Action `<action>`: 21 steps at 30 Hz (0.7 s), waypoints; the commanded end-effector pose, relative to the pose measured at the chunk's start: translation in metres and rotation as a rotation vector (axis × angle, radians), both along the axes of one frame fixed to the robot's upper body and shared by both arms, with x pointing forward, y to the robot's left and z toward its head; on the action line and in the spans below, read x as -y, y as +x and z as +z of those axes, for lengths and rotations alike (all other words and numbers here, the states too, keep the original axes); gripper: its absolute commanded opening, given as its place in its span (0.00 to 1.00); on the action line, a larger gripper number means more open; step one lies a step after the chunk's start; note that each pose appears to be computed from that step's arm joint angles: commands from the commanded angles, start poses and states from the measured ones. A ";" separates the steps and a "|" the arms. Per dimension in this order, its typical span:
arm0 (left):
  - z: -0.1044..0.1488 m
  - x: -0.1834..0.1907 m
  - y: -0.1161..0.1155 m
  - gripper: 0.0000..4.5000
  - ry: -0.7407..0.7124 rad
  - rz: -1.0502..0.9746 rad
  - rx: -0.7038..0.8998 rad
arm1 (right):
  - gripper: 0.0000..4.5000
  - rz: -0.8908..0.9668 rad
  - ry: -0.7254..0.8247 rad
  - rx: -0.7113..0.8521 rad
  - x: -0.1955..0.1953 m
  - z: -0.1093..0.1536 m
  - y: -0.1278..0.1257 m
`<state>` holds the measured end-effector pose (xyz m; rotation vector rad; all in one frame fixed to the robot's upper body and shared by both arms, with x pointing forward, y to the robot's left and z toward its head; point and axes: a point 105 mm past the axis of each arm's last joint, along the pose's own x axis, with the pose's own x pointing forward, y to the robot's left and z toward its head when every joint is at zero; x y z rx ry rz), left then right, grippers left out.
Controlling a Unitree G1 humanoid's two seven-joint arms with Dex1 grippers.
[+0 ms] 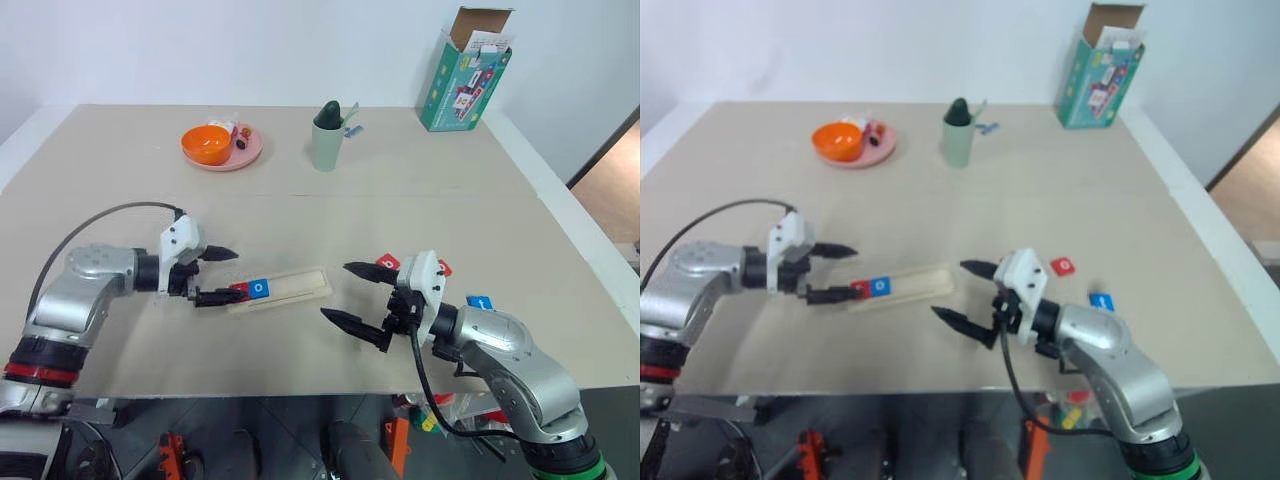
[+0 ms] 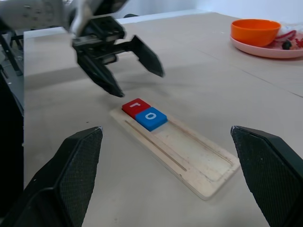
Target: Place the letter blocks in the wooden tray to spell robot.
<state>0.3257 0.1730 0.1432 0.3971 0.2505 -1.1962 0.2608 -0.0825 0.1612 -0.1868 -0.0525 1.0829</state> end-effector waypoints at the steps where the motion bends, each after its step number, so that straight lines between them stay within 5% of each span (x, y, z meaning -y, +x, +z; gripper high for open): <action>1: -0.004 0.005 0.004 1.00 0.033 -0.059 0.010 | 1.00 0.020 0.000 0.063 -0.004 0.008 -0.003; 21: -0.022 0.019 0.015 1.00 0.111 -0.174 -0.028 | 1.00 -0.016 -0.002 0.064 -0.004 0.000 -0.006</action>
